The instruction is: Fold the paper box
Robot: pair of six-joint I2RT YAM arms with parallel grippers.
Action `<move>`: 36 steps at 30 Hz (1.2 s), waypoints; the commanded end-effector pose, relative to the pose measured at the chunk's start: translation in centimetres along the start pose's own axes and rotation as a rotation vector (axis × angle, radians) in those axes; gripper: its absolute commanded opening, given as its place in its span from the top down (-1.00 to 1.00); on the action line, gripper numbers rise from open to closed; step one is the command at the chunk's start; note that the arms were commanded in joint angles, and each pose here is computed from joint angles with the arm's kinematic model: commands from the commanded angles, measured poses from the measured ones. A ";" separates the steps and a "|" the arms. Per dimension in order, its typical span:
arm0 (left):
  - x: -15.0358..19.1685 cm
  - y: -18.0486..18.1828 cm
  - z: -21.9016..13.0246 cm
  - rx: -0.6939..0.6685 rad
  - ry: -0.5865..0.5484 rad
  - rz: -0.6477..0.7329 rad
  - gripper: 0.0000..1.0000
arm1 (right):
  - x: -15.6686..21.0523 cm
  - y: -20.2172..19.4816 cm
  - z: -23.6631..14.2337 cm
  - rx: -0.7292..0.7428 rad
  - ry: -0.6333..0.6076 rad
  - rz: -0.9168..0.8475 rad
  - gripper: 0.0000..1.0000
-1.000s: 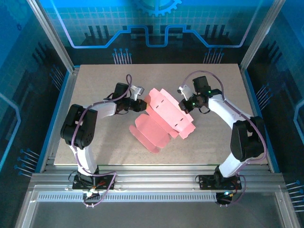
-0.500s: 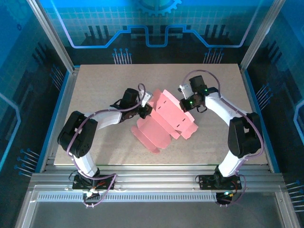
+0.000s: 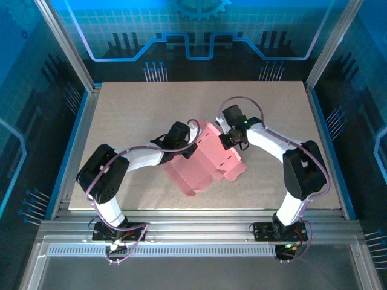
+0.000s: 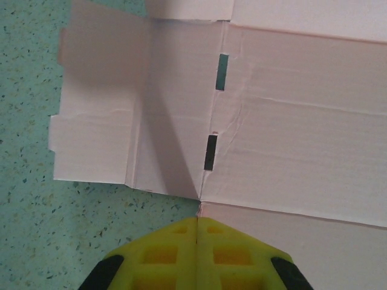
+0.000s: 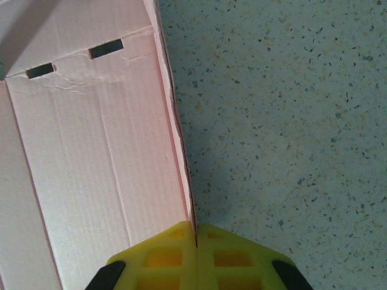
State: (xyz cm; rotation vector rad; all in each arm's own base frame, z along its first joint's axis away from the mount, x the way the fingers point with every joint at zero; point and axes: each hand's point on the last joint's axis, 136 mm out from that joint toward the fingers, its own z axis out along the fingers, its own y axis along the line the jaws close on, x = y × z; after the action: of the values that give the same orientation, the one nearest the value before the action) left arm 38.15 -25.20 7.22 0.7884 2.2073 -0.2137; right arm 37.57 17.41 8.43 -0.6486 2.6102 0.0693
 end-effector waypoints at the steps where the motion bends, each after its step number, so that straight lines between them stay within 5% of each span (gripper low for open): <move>1: 1.2 -1.1 0.2 -0.039 0.040 0.075 0.94 | -1.4 -1.0 0.5 0.037 -0.031 0.039 1.00; 23: 3.2 -4.5 2.5 -0.309 0.072 0.400 0.92 | -1.7 -0.3 2.0 -0.157 -0.047 0.196 1.00; 36: 5.0 -6.0 4.2 -0.305 0.134 0.486 0.92 | -1.9 0.1 2.0 -0.197 -0.055 0.201 1.00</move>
State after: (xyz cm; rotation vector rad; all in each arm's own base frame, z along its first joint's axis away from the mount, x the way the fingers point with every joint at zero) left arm 35.66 -28.54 2.13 1.0546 2.0074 0.4297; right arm 38.63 17.69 7.12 -0.4788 2.6692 0.3261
